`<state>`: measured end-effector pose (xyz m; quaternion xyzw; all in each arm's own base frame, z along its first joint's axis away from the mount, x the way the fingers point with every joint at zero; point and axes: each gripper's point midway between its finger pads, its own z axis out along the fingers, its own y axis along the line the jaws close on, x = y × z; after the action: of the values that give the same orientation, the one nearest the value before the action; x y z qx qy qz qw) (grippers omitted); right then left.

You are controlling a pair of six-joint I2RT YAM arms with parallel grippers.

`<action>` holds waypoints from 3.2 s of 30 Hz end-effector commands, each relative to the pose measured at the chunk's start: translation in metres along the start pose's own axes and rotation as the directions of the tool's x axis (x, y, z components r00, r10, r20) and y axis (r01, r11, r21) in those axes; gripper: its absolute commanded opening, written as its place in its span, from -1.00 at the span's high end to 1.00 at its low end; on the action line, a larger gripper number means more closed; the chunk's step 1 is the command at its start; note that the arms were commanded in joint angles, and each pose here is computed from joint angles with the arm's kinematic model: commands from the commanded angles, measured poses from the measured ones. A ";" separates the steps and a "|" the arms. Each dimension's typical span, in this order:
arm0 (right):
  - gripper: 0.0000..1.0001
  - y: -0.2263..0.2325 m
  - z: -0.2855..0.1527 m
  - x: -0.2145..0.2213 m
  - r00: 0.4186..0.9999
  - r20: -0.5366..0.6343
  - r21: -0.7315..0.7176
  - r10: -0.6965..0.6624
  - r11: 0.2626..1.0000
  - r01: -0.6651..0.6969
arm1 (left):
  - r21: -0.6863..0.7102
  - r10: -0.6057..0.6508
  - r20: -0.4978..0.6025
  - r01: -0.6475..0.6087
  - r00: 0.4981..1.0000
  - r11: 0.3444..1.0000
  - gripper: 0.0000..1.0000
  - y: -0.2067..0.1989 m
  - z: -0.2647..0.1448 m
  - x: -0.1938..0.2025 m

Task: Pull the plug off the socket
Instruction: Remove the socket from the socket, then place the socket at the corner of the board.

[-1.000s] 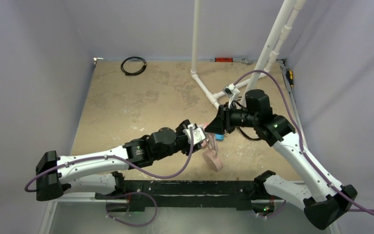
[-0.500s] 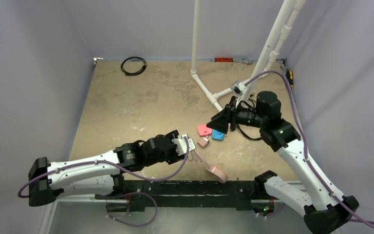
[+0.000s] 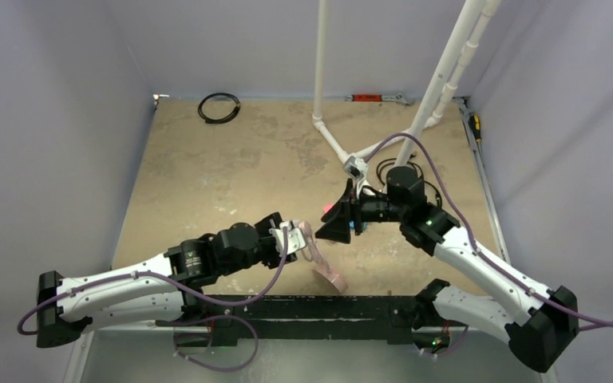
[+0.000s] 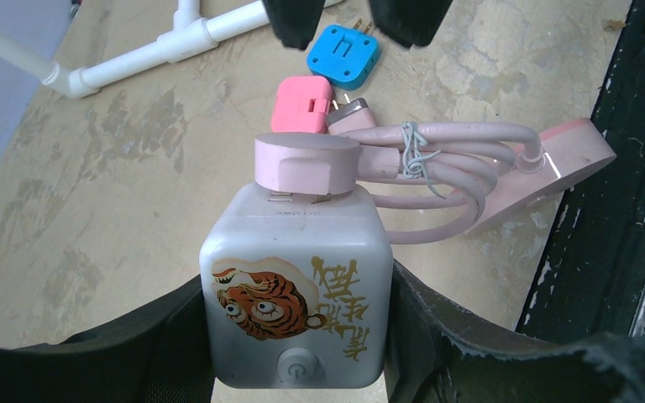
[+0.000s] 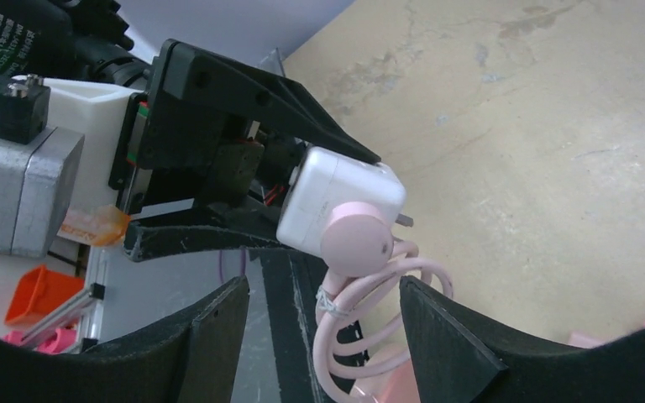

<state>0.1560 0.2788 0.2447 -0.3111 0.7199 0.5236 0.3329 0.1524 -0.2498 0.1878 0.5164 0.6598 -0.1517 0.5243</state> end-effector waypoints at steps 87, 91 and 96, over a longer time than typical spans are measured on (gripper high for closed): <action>1.00 -0.073 -0.049 -0.057 0.998 0.015 0.555 -0.065 0.831 0.046 | -0.113 0.058 -0.092 -0.068 0.994 0.991 1.00 0.008 0.015 0.005; 1.00 -0.070 -0.046 -0.060 0.996 0.040 0.534 -0.084 0.844 0.050 | -0.170 -0.005 -0.068 -0.007 0.998 0.985 1.00 0.025 0.011 0.002; 1.00 -0.079 -0.036 -0.043 0.999 0.017 0.524 -0.030 0.852 0.017 | -0.215 -0.178 -0.030 0.168 0.984 0.962 1.00 0.062 0.017 0.006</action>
<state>0.2360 0.2159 0.2381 -0.2113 0.8431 0.2771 0.4095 0.1875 -0.2360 0.1722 0.4776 0.7069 -0.0720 0.5167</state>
